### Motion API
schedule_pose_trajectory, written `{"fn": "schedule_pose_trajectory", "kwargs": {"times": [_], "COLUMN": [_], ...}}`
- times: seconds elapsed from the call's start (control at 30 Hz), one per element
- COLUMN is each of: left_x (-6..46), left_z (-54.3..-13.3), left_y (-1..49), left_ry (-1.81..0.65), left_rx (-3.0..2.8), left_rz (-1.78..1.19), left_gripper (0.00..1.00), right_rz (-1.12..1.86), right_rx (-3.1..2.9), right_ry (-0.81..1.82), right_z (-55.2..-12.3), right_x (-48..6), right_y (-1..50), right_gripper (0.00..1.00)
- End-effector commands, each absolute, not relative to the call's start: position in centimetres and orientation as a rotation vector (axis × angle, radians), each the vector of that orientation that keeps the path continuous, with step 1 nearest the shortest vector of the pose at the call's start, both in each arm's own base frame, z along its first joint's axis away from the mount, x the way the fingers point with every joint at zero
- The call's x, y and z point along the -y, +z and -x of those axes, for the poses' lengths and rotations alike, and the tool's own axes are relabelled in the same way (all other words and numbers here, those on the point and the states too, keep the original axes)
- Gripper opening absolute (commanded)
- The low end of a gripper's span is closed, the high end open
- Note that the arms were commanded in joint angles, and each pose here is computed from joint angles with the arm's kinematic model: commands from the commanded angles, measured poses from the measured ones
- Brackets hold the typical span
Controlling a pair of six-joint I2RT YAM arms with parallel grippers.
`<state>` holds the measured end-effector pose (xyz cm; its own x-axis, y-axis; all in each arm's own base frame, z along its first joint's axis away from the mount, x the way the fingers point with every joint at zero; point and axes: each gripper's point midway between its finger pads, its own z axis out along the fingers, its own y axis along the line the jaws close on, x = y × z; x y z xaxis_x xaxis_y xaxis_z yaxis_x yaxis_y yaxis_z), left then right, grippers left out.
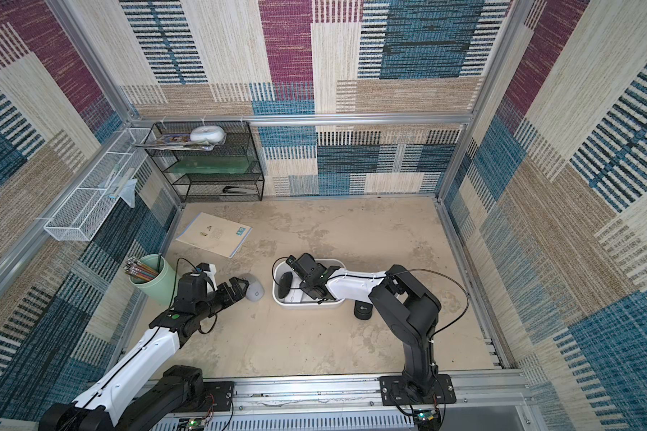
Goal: Take out the mouse from the storage box
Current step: Pick up the mouse from the storage box.
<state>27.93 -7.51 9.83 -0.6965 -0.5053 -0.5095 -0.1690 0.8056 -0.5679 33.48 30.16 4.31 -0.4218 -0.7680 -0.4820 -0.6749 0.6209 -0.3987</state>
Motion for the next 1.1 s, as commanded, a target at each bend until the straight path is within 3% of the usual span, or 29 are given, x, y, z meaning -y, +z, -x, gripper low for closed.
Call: {"fn": "schedule_pose_trajectory", "kwargs": {"times": [0.0,0.13,0.37,0.67,1.07], "left_x": [7.8,8.0,8.1,8.1,9.0], "left_z": [-28.2,-28.2,-28.2,-28.2,-28.7], "left_y": [10.0,9.9,9.7,10.1,11.7], "left_ry": [-0.662,-0.679,-0.690,-0.689,-0.742], "left_rx": [-2.298,-2.300,-2.300,-2.301,-2.290], "left_rz": [0.480,0.486,0.494,0.478,0.446], "left_gripper": [0.99,0.99,0.99,0.99,0.99], "right_rz": [1.094,1.100,1.060,0.962,0.609], "right_rx": [-2.187,-2.207,-2.199,-2.184,-2.260], "right_ry": [-0.174,-0.160,-0.107,-0.067,-0.173], "right_z": [-33.8,-33.6,-33.4,-32.8,-32.1], "right_x": [-30.3,-30.5,-30.7,-29.7,-23.1], "right_y": [4.9,4.6,5.9,9.5,13.7], "right_gripper": [0.46,0.36,0.29,0.27,0.25]}}
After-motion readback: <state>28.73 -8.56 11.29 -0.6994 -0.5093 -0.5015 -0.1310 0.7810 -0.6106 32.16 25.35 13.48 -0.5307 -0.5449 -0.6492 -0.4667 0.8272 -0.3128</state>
